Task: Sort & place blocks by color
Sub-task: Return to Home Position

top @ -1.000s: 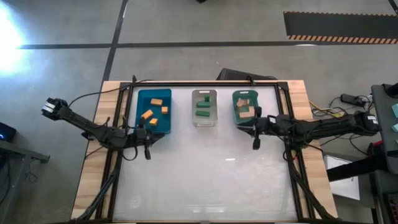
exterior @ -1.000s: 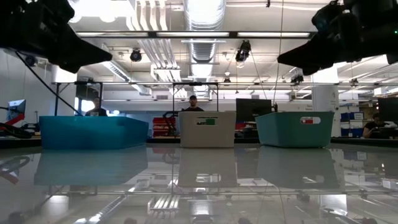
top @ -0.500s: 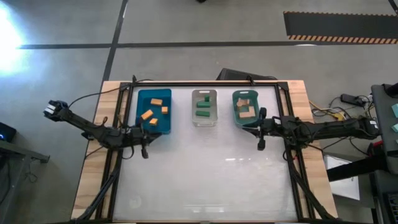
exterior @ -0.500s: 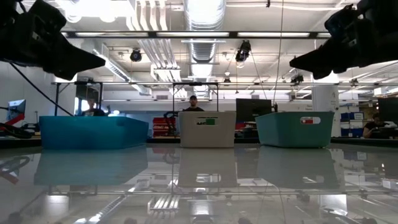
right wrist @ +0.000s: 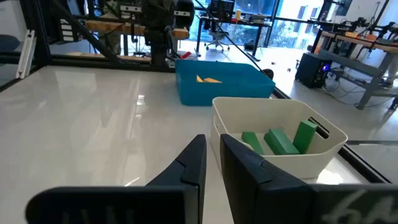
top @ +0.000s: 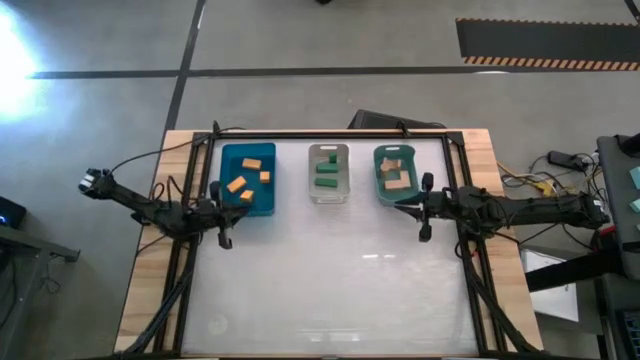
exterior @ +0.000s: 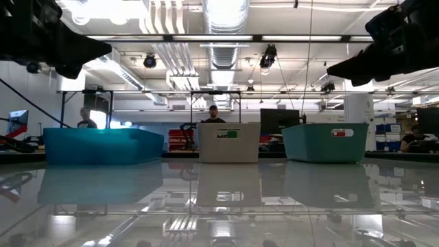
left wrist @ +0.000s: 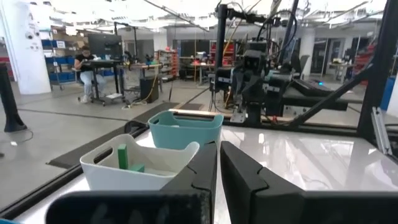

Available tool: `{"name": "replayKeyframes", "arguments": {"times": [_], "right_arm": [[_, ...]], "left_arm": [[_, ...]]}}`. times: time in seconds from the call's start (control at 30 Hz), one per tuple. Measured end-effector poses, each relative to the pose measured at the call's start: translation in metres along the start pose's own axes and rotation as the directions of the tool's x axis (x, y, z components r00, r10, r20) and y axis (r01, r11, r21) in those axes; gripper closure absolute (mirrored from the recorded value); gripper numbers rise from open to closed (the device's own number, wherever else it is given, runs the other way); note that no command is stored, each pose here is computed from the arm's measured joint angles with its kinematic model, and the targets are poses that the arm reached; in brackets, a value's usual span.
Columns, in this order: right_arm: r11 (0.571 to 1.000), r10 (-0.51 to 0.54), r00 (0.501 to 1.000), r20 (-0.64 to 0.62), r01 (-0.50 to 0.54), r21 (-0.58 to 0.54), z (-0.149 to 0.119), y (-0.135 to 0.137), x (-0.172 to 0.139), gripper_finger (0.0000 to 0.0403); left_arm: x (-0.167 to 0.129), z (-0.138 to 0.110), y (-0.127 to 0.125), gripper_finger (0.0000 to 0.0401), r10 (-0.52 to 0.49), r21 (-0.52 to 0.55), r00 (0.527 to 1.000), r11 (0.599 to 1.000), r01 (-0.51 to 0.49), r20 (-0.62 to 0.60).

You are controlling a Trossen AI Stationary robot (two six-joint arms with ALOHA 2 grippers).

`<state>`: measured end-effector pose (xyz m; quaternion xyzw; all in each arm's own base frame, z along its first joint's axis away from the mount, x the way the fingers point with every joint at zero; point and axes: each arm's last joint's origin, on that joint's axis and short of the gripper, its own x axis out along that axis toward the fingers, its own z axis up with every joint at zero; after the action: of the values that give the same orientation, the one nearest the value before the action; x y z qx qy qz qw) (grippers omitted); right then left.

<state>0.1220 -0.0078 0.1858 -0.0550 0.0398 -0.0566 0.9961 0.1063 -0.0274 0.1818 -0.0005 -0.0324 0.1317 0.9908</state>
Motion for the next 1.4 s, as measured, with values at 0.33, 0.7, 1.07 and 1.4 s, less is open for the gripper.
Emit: {"name": "replayKeyframes", "arguments": {"times": [0.33,0.7,1.07,1.4], "right_arm": [[1.000,-0.012,0.997,0.070,0.012,-0.009,0.005,-0.002,-0.017,0.0367],[1.000,-0.017,0.996,0.092,0.019,-0.013,-0.001,-0.002,-0.029,0.0367],[1.000,-0.010,0.993,0.120,0.014,-0.027,-0.009,-0.001,-0.027,0.0367],[0.996,-0.044,0.992,0.122,0.033,0.089,-0.016,-0.001,-0.024,0.0367]], "left_arm": [[-0.001,0.000,0.001,0.0396,-0.003,0.045,1.000,0.999,0.002,0.009],[-0.001,0.000,0.001,0.0396,0.006,0.082,1.000,0.997,-0.008,0.015],[-0.001,0.000,0.001,0.0396,0.008,0.095,1.000,0.995,-0.009,0.011],[-0.001,-0.001,0.001,0.0396,0.008,0.121,1.000,0.993,-0.009,0.007]]}}
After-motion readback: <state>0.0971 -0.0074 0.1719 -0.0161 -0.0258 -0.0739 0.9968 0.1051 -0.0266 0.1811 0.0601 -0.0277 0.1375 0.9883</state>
